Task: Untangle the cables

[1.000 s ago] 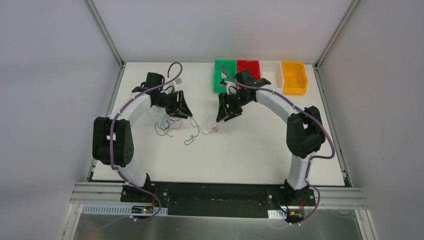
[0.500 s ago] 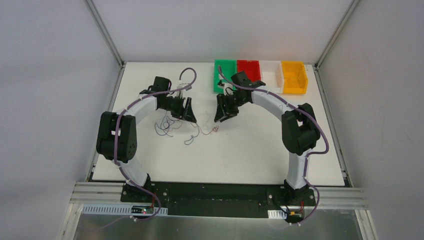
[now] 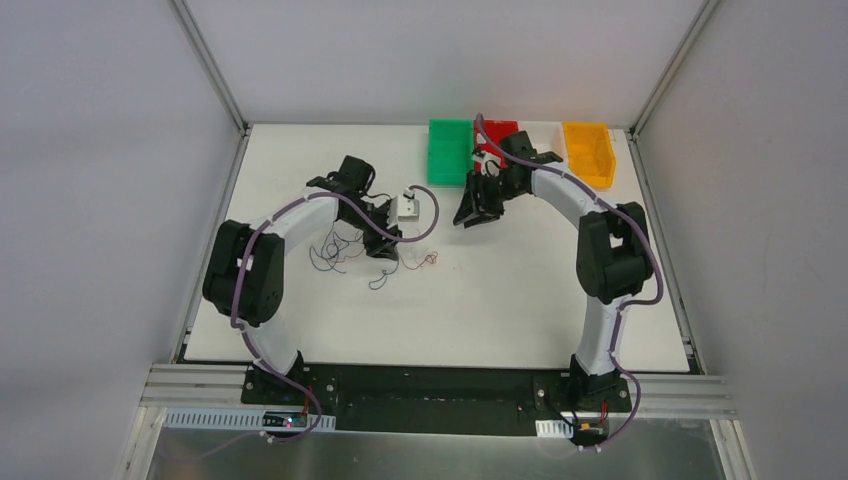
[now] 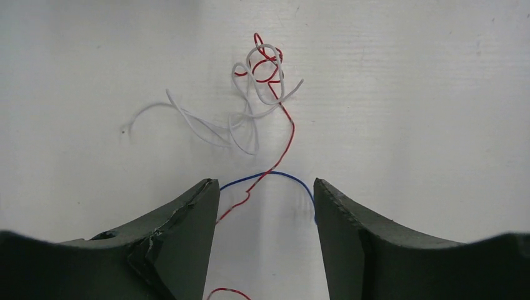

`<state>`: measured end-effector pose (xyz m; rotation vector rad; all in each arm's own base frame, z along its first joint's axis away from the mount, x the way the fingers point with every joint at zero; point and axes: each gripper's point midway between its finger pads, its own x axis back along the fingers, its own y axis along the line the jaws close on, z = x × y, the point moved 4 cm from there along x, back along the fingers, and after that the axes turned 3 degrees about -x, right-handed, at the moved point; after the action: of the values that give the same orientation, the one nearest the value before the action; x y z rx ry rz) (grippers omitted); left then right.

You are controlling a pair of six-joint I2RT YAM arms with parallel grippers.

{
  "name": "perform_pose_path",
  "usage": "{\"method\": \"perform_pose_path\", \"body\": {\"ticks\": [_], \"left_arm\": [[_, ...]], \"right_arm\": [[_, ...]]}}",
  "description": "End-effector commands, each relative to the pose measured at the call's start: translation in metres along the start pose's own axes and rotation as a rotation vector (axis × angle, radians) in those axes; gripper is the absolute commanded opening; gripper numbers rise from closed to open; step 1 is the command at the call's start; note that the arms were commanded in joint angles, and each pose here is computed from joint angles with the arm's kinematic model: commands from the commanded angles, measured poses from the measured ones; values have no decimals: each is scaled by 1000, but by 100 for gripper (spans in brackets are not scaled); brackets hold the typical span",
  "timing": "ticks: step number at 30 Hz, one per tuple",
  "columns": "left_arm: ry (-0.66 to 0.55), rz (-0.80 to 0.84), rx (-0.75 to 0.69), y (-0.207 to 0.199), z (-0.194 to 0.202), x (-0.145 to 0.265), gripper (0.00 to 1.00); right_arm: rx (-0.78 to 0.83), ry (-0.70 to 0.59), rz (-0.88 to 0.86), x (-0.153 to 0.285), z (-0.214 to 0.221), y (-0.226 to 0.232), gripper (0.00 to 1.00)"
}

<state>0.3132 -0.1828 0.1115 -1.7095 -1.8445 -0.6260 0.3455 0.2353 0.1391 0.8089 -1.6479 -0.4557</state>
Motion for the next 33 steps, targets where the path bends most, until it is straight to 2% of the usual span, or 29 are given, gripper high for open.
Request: {"method": "perform_pose_path", "body": {"ticks": [1,7,11,15,19,21,23,26,29,33], "left_arm": [[65,39,-255,17,3,-4,57],[97,105,-271,21,2,-19,55],[141,159,-292,12,10,-31,48],[174,184,-292,7,14,-32,31],[203,203,-304,0,11,-26,0],[176,175,-326,-4,-7,-14,0],[102,124,-347,-13,-42,7,0],[-111,72,-304,-33,-111,48,0],[-239,69,-192,-46,-156,76,0],[-282,69,7,-46,-185,91,0]], "right_arm": [[-17,-34,-43,13,-15,2,43],[-17,-51,-54,24,-18,-2,43],[-34,-54,-64,28,-20,-5,44],[-40,-63,-64,32,-22,-8,44],[-14,-87,-59,39,-26,-7,46],[15,-108,-58,43,-28,-3,50],[57,-149,-69,51,-32,5,55],[117,-228,-91,64,-41,19,63],[169,-323,-129,76,-54,39,71],[258,-439,-183,92,-66,77,77]]}}
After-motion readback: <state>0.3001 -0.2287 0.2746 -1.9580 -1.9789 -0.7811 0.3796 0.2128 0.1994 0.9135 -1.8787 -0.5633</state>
